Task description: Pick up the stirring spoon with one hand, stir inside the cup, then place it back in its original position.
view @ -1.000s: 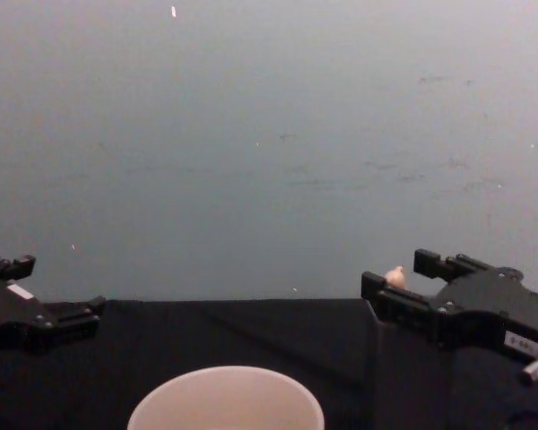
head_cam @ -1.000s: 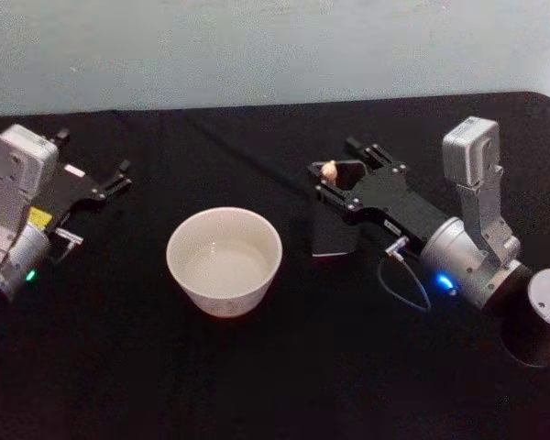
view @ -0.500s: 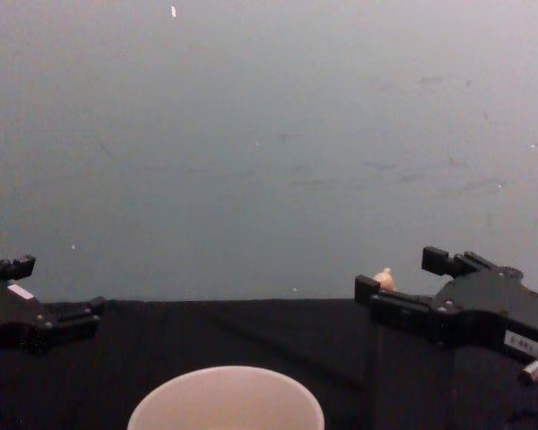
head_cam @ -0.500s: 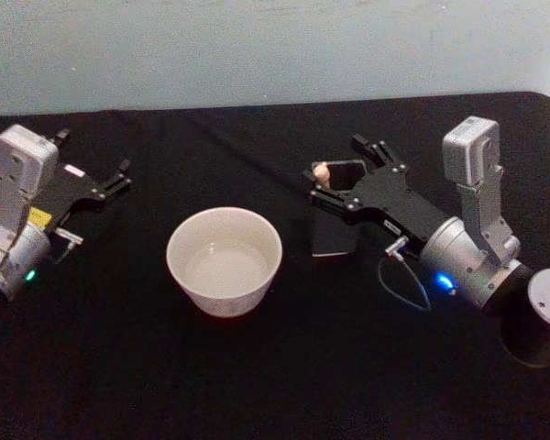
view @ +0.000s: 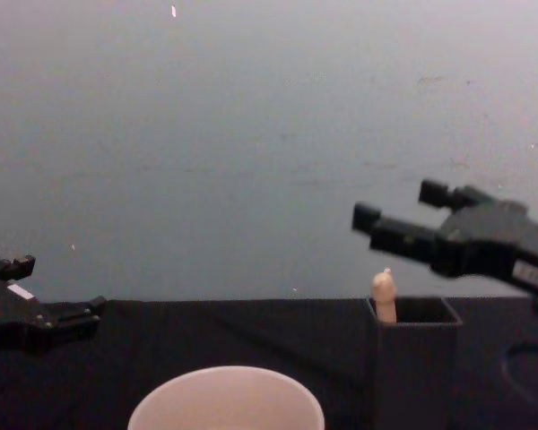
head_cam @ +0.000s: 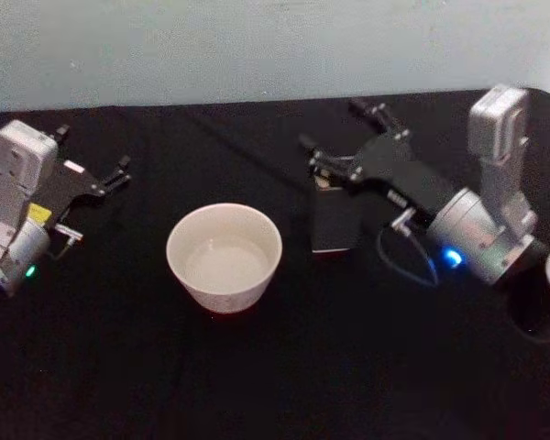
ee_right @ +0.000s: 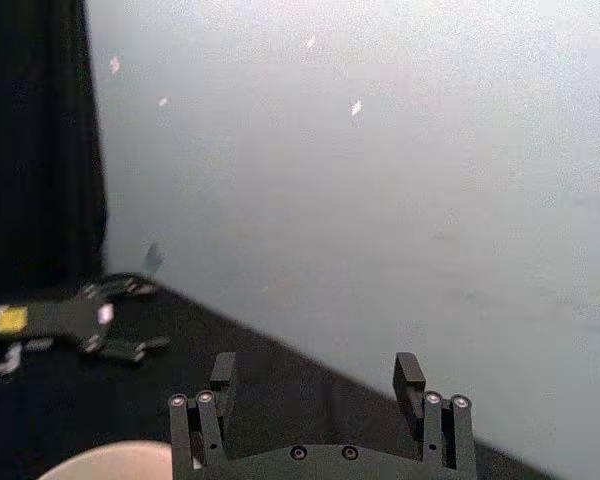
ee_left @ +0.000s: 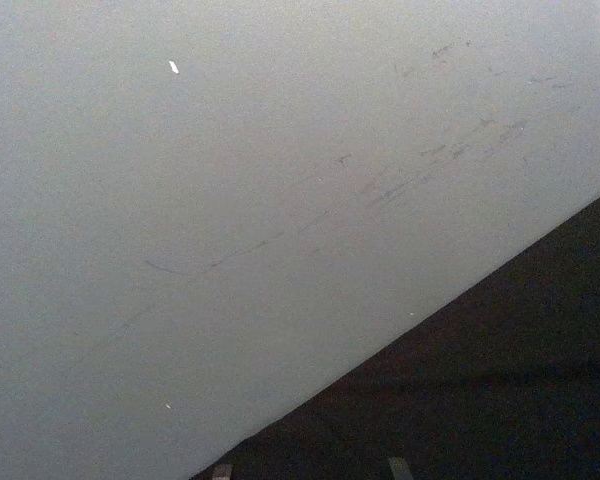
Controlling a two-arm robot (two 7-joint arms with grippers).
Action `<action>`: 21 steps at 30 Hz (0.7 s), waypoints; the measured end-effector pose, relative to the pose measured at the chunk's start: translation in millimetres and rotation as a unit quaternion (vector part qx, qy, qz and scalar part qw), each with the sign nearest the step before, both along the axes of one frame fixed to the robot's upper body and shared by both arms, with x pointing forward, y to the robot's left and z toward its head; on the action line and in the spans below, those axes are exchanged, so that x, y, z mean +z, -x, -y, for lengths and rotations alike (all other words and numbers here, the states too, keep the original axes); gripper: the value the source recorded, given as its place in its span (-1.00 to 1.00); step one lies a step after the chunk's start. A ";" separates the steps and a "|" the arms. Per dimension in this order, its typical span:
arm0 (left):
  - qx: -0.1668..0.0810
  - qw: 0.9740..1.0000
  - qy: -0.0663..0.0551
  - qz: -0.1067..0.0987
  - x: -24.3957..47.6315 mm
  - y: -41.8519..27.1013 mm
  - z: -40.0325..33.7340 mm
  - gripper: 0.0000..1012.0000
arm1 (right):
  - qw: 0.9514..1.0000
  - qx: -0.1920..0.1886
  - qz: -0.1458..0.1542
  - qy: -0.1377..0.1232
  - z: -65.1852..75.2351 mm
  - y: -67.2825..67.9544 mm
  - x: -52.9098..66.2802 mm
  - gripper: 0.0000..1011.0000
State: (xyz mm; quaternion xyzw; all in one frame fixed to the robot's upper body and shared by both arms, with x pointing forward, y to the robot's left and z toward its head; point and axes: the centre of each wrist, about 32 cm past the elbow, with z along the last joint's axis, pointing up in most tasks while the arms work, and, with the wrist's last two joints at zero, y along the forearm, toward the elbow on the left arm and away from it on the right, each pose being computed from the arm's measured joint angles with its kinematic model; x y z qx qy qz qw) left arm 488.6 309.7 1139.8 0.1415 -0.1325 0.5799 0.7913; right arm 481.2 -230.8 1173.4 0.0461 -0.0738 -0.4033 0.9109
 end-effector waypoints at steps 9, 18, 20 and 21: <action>0.000 1.000 0.000 0.000 0.0 0.0 0.0 0.98 | 0.995 -0.095 0.019 -0.013 15.2 -6.6 7.9 0.98; 0.000 1.000 0.000 0.000 0.0 0.0 0.0 0.98 | 0.983 -0.182 -0.017 0.019 24.5 -8.1 -17.2 0.98; 0.000 1.000 0.000 0.000 0.0 0.0 0.0 0.98 | 0.981 -0.189 -0.026 0.025 25.0 -7.7 -22.6 0.98; 0.000 1.000 0.000 0.000 0.0 0.0 0.0 0.98 | 0.980 -0.194 -0.034 0.030 25.0 -7.4 -28.0 0.98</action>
